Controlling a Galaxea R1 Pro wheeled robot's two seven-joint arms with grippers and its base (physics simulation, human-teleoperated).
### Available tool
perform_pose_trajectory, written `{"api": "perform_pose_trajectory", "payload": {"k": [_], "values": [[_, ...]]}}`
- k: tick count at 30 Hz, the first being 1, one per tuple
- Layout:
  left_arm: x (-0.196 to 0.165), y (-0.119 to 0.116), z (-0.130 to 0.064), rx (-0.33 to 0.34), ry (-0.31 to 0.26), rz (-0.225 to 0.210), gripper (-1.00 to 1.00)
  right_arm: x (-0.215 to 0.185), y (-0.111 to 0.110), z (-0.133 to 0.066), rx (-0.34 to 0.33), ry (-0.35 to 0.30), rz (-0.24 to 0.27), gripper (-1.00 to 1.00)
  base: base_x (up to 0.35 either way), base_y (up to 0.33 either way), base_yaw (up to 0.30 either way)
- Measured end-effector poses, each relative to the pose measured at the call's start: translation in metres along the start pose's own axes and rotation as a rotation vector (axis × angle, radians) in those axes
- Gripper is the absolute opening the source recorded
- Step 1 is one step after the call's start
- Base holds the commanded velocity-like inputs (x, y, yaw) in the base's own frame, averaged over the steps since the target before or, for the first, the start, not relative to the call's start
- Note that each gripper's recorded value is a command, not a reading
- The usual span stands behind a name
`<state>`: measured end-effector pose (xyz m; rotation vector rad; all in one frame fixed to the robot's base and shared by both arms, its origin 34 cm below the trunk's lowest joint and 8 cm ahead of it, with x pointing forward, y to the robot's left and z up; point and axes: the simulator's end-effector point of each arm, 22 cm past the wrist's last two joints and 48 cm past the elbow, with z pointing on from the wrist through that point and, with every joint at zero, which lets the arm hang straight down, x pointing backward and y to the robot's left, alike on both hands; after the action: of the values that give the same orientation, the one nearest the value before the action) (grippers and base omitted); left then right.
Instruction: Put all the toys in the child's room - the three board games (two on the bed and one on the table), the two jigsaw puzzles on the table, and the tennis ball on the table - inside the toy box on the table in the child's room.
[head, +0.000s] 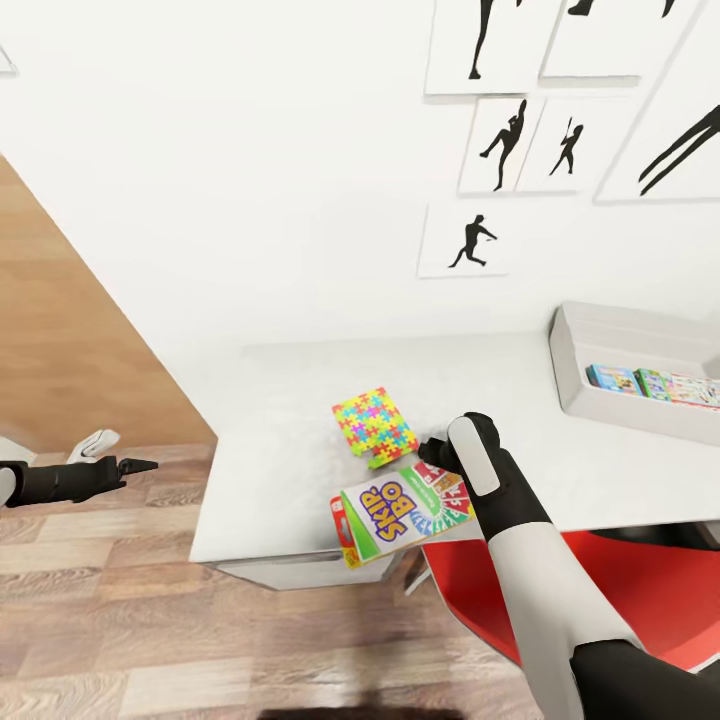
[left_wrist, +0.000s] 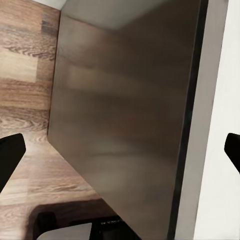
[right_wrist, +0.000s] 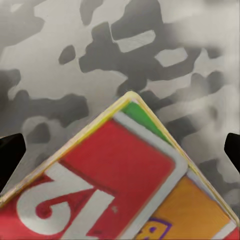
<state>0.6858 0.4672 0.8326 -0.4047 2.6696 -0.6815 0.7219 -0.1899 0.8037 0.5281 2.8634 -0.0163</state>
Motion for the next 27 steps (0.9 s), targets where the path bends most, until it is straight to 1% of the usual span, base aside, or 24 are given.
{"api": "perform_pose_trajectory", "payload": {"k": [7,27], "values": [[0.0001,0.0000,0.0000,0.000,0.000,0.000,1.00,0.0000,-0.0002,0.0000,0.001,0.000,-0.001,1.00,-0.004,0.088,0.000],[0.0000,0.0000,0.0000,0.000,0.000,0.000,1.00,0.0000,-0.0001,0.0000,0.000,0.000,0.000,1.00,-0.031,0.012,0.000]]}}
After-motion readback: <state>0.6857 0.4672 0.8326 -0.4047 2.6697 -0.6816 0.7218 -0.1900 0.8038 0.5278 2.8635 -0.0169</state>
